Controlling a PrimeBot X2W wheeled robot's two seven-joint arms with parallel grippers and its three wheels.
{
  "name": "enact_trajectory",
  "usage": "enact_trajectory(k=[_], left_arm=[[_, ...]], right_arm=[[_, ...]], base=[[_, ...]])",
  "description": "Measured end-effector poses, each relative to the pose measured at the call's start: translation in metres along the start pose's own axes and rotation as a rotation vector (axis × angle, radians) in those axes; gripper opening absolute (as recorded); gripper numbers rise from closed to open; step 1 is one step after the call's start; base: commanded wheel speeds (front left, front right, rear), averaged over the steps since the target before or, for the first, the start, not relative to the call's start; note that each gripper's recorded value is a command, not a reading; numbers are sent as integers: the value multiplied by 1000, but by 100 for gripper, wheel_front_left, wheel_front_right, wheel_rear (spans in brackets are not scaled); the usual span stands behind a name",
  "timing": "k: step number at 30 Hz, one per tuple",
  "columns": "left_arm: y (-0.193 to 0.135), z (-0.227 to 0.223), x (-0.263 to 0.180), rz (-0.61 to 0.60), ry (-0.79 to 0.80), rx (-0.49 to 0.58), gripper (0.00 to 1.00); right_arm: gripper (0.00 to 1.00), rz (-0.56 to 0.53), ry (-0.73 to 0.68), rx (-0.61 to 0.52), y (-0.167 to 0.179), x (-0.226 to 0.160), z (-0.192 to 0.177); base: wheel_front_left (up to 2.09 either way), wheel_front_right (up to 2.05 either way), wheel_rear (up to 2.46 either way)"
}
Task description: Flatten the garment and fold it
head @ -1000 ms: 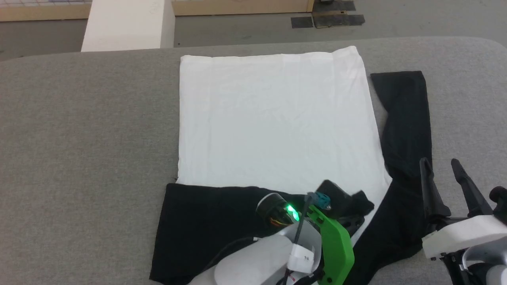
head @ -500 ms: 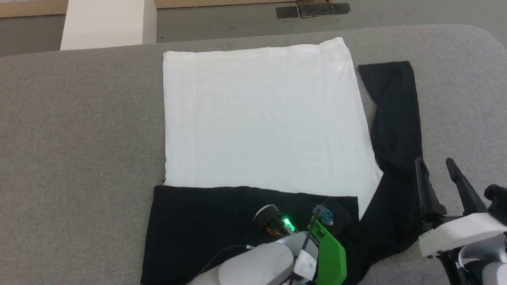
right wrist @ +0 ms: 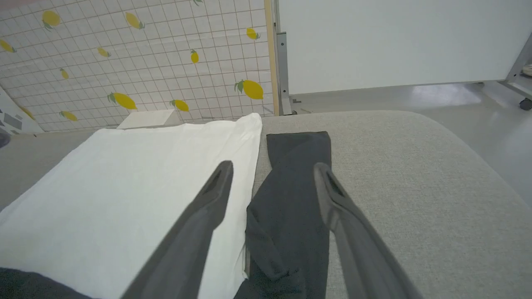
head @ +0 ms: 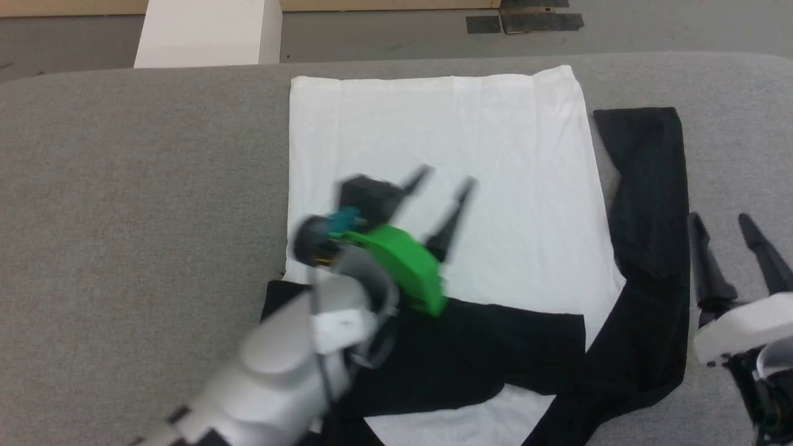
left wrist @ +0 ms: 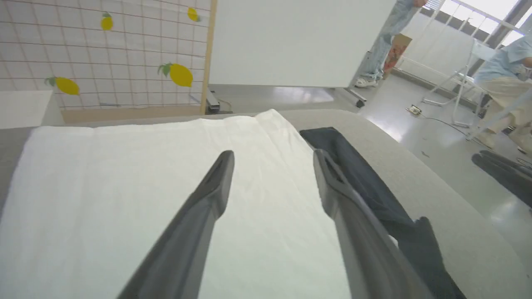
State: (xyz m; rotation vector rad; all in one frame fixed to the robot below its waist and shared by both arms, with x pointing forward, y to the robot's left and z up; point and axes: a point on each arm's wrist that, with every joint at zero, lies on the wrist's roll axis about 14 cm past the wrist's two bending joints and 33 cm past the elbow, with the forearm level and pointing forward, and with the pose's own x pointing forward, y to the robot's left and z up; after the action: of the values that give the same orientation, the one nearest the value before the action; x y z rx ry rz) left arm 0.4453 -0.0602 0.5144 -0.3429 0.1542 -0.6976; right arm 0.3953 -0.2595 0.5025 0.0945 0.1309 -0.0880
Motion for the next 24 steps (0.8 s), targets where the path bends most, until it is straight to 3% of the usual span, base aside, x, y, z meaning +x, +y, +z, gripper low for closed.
enact_trajectory(k=[5, 9, 16, 24], left_arm=[[94, 31, -28, 255, -107, 90, 100], [136, 58, -54, 386, -218, 145, 100], [183, 52, -93, 550, -262, 168, 100], [211, 36, -103, 630, -275, 172, 100]], right_arm=[[100, -18, 35, -37, -14, 28, 4], [100, -51, 90, -34, -30, 57, 2], [100, -129, 252, 33, -62, 111, -24], [100, -209, 401, 84, -87, 160, -55]], base=[[0, 0, 0], [0, 0, 0], [0, 0, 0], [0, 0, 0]])
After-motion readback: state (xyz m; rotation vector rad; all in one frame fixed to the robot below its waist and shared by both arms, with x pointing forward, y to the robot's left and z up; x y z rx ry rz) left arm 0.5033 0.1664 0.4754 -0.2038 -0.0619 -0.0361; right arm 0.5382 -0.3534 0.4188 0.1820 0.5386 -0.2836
